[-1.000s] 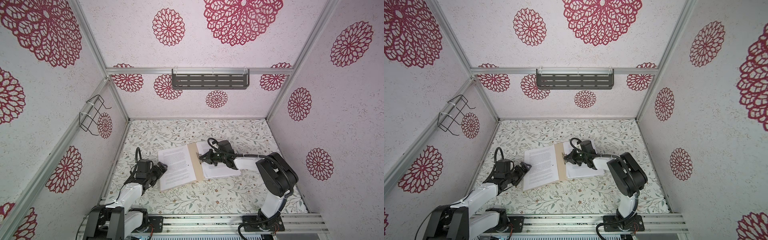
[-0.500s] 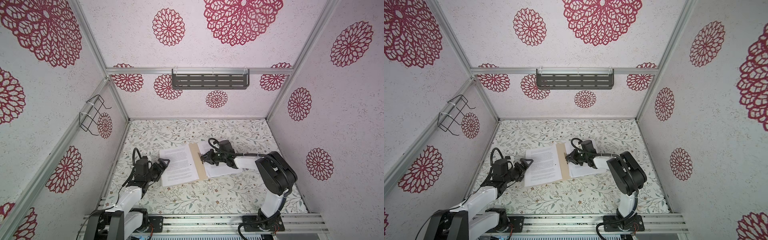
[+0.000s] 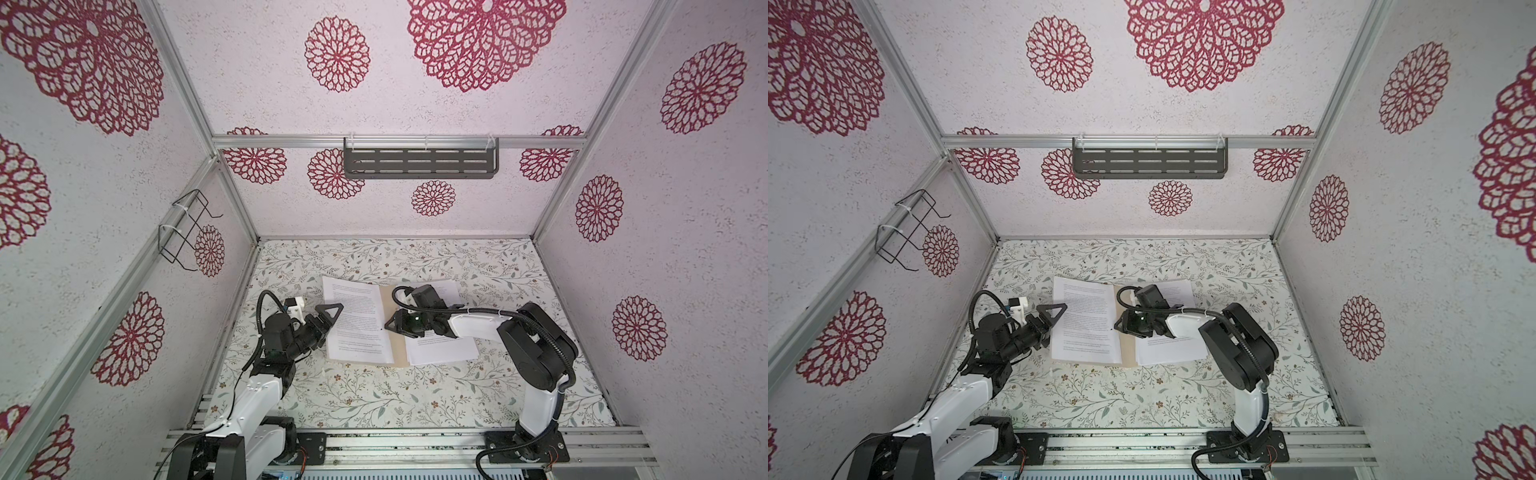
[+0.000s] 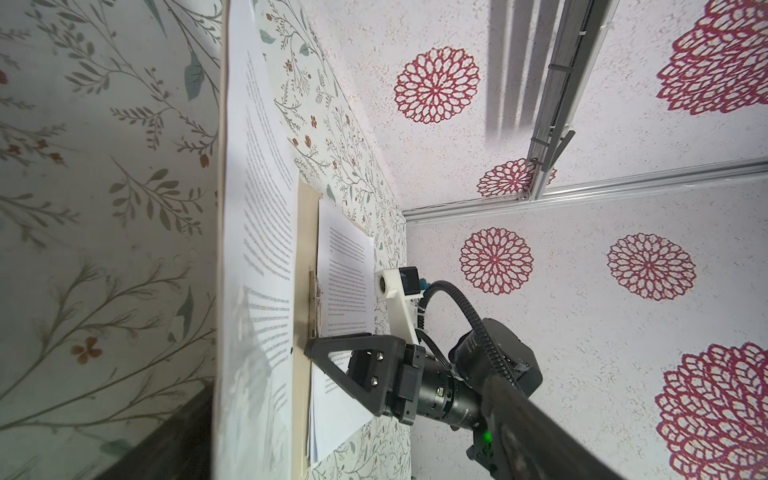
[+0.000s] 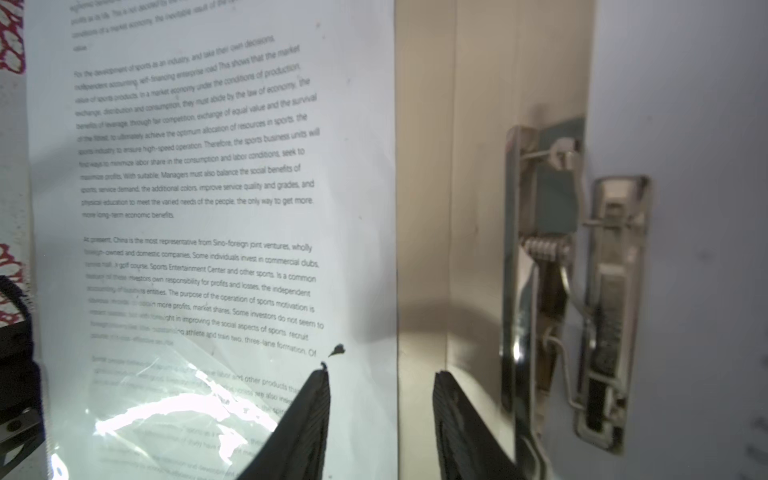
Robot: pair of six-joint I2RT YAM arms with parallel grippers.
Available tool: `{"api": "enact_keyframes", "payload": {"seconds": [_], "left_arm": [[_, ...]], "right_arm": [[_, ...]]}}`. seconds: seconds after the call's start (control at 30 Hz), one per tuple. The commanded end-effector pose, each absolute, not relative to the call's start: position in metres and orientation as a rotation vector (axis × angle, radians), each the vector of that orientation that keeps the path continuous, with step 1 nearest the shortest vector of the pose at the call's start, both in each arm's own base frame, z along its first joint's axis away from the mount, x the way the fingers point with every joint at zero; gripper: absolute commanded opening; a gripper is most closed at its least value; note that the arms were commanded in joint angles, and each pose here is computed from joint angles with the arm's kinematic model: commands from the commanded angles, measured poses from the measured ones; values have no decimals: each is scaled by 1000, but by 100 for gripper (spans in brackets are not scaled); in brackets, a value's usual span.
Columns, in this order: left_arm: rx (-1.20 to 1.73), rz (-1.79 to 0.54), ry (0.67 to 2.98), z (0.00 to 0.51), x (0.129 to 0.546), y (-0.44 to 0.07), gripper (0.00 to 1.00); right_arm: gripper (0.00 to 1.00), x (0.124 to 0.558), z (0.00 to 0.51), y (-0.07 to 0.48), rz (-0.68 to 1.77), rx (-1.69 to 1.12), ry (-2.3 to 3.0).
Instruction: Put the files into the folder
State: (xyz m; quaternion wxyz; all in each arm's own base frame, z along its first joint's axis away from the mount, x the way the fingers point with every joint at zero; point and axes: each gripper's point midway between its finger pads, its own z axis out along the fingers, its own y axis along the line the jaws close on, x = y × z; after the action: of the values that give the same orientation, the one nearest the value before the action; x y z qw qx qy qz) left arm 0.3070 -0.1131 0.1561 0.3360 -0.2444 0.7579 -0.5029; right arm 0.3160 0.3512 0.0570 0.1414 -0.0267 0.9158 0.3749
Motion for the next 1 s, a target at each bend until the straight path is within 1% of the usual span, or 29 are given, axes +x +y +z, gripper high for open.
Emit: {"api": "enact_keyframes", "payload": {"seconds": [0.0, 0.1, 0.17, 0.27, 0.4, 0.5, 0.63, 0.77, 0.97], "left_arm": [[-562, -1307, 1943, 181, 310, -115, 97], [-522, -1329, 1951, 188, 312, -120, 97], [-506, -1322, 1985, 187, 313, -123, 98], [-473, -1348, 1976, 192, 315, -131, 97], [-414, -1365, 1997, 199, 319, -148, 97], [-384, -1370, 2008, 203, 323, -159, 97], [-318, -1373, 2020, 215, 325, -177, 97], [-198, -1365, 2072, 227, 325, -205, 97], [-75, -1393, 2106, 237, 334, -249, 98]], "right_arm": [[52, 339, 98, 327, 926, -84, 2524], [63, 351, 113, 295, 807, -94, 2514], [68, 359, 113, 261, 724, -44, 2517], [78, 368, 106, 203, 645, 52, 2521], [83, 370, 87, 135, 518, 208, 2553], [84, 370, 74, 111, 485, 271, 2561], [84, 367, 56, 107, 538, 310, 2566], [83, 364, 43, 120, 654, 328, 2560], [81, 358, 35, 161, 839, 295, 2559]]}}
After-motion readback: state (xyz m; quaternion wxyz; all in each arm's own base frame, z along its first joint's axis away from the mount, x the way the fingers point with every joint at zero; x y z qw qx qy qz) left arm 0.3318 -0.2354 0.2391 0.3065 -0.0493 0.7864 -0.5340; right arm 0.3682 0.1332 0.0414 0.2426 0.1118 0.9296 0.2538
